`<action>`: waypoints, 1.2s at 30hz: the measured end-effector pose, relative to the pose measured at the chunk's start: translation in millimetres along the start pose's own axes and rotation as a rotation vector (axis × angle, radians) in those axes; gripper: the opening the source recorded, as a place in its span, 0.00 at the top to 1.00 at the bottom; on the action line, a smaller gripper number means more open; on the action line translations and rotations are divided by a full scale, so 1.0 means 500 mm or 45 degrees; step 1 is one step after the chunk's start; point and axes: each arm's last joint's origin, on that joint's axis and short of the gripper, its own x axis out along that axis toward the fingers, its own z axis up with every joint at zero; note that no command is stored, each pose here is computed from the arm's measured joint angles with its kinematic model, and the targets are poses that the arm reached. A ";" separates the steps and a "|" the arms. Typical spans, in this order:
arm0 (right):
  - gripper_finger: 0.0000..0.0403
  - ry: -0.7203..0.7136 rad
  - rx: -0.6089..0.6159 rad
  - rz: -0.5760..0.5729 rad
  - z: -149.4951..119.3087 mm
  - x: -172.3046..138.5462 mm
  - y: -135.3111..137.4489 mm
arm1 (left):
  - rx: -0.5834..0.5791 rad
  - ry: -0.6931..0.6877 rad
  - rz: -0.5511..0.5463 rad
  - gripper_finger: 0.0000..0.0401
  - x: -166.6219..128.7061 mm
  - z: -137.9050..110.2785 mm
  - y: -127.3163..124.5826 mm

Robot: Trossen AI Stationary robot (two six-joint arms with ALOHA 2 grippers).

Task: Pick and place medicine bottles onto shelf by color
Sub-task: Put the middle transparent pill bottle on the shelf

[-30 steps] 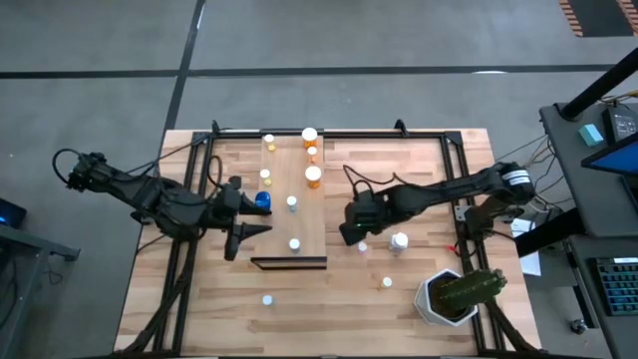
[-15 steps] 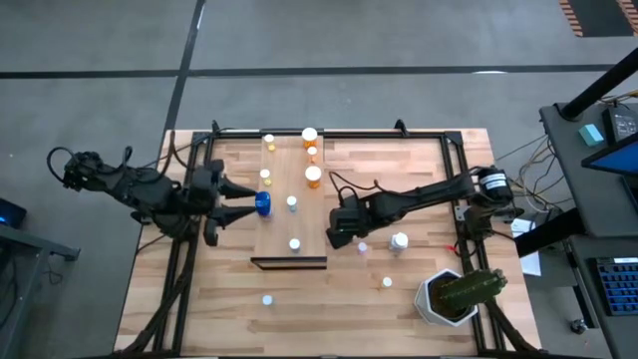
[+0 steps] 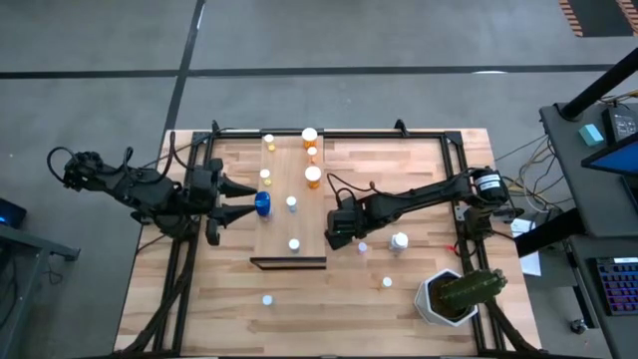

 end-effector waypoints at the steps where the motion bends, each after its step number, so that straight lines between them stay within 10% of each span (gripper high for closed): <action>1: 0.58 0.001 -0.001 -0.001 0.000 0.002 0.000 | 0.001 0.000 0.006 0.59 0.001 0.000 0.000; 13: 0.68 -0.003 -0.067 -0.002 0.000 -0.008 -0.003 | -0.009 -0.026 0.006 0.59 -0.002 0.005 0.001; 21: 0.68 -0.059 -0.154 -0.070 0.008 -0.133 -0.042 | -0.026 -0.058 0.003 0.59 -0.019 0.012 0.009; 36: 0.71 -0.369 -0.323 0.341 0.131 -0.338 0.044 | 0.027 -0.108 0.159 0.59 -0.021 0.017 0.016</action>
